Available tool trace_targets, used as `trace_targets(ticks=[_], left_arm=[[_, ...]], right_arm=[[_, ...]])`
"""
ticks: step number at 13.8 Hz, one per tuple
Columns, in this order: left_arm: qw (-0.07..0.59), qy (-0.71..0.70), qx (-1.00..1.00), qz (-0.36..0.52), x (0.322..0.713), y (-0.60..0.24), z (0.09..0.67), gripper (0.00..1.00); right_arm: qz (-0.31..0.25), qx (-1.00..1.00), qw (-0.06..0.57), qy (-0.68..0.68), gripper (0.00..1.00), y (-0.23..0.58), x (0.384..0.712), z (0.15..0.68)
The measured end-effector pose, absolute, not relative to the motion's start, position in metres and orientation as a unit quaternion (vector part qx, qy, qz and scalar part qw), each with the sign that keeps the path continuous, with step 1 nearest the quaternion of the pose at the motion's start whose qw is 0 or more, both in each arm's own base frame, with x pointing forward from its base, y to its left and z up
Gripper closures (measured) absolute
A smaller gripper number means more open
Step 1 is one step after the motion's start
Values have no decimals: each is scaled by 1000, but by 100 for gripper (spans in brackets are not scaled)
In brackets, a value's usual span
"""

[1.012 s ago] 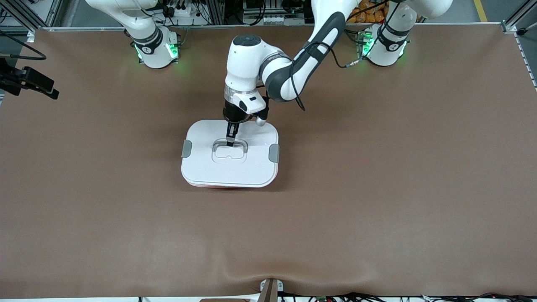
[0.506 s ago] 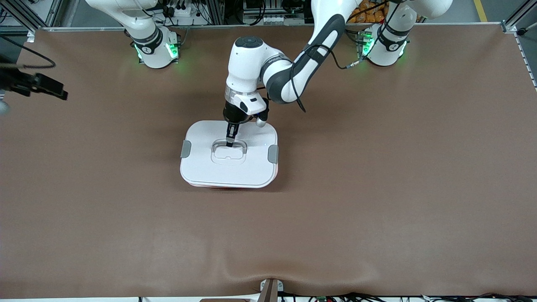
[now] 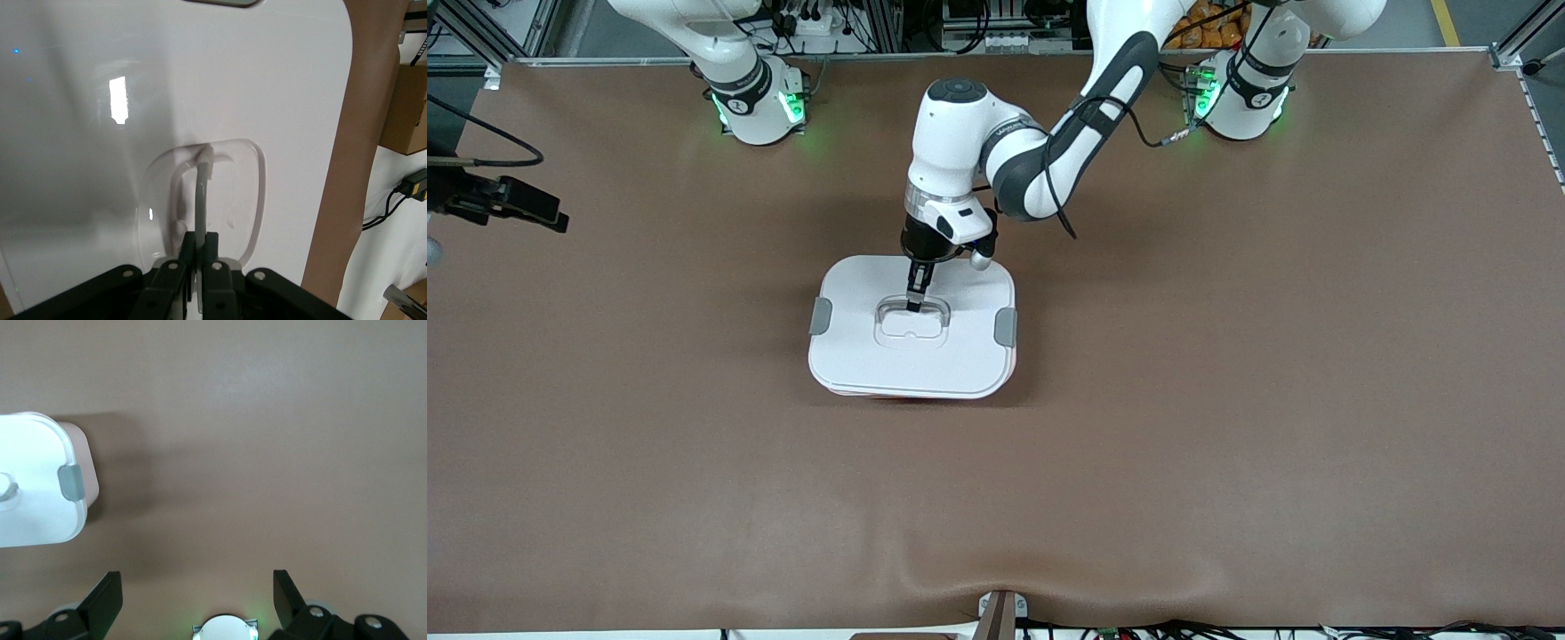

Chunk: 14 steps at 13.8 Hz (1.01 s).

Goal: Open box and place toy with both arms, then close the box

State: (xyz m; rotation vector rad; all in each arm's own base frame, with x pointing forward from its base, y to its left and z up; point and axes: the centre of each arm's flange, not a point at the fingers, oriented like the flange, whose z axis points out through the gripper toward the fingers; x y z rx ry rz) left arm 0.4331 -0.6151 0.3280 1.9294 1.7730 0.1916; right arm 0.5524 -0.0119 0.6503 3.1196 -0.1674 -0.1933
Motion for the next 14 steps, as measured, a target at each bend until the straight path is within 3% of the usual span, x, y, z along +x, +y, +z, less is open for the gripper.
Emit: trace_targets(ticks=[14], left_arm=[[252, 663, 702, 69, 433, -608, 329, 93]], right_arm=[[-56, 997, 5, -55, 0, -15, 549, 663]])
